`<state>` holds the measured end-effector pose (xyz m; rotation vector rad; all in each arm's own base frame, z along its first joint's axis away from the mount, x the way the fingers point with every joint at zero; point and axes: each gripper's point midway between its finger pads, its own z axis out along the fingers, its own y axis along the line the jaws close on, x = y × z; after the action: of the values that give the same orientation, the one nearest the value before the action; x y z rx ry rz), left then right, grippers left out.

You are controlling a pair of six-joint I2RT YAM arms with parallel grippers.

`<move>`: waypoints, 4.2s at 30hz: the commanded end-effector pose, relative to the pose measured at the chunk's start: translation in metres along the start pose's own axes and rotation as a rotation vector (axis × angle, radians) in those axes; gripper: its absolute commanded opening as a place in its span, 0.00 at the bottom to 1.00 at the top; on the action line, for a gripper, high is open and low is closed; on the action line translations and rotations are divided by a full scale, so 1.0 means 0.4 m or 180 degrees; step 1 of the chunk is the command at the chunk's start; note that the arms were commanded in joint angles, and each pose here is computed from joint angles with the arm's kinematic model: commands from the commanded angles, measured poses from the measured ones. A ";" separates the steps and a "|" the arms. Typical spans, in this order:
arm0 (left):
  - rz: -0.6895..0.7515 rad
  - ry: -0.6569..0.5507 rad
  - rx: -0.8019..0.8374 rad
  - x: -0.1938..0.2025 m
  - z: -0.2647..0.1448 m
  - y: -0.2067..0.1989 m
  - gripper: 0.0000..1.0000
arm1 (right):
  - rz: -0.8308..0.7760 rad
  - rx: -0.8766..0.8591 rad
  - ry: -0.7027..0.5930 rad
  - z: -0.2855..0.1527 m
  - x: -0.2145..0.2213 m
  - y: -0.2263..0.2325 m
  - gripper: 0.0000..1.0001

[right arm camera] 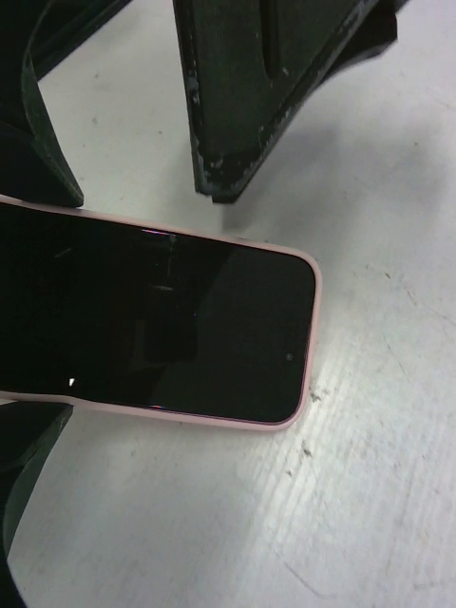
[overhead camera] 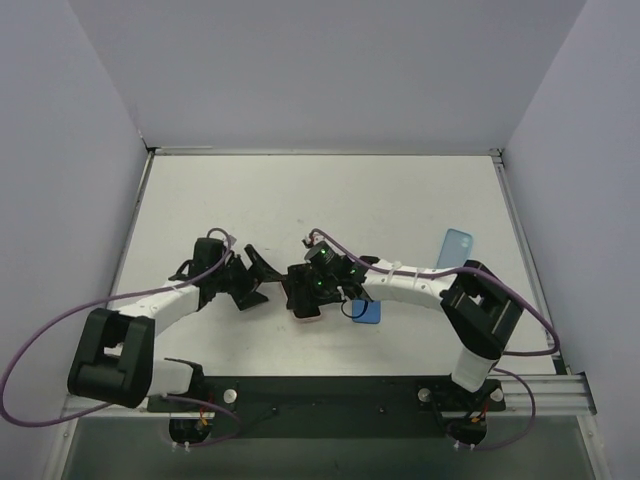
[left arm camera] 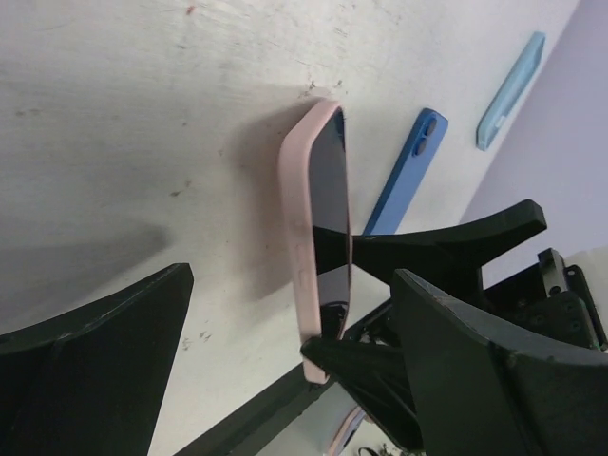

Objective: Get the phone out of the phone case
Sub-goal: Pick up the phone at the center of the board, then remove the phone case from the phone.

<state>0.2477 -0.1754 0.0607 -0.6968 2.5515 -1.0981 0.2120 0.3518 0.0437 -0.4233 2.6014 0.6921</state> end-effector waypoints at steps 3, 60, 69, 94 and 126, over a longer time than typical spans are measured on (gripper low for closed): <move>-0.0087 0.0185 0.0763 0.015 0.026 -0.096 0.97 | 0.0036 -0.0615 -0.0192 -0.041 -0.043 0.108 0.18; 0.0286 -0.0225 0.2872 -0.066 -0.200 -0.515 0.00 | 0.1936 -0.2794 -0.1226 -0.390 -0.237 0.082 0.17; 0.0356 -0.0338 0.3012 -0.074 -0.227 -0.540 0.00 | 0.2333 -0.3579 -0.1355 -0.469 -0.315 0.119 0.00; 0.0839 -0.0952 0.4351 -0.070 -0.465 -0.769 0.00 | 0.3454 -0.5042 -0.1430 -0.686 -0.635 0.176 0.00; 0.1395 -0.0819 0.6066 0.054 -0.839 -0.971 0.00 | 0.3787 -0.6079 -0.1422 -0.803 -0.827 0.221 0.00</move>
<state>0.4000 -0.1913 0.4757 -0.4881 0.9188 -1.8161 0.3933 0.3386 0.4547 0.7048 0.9786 2.4102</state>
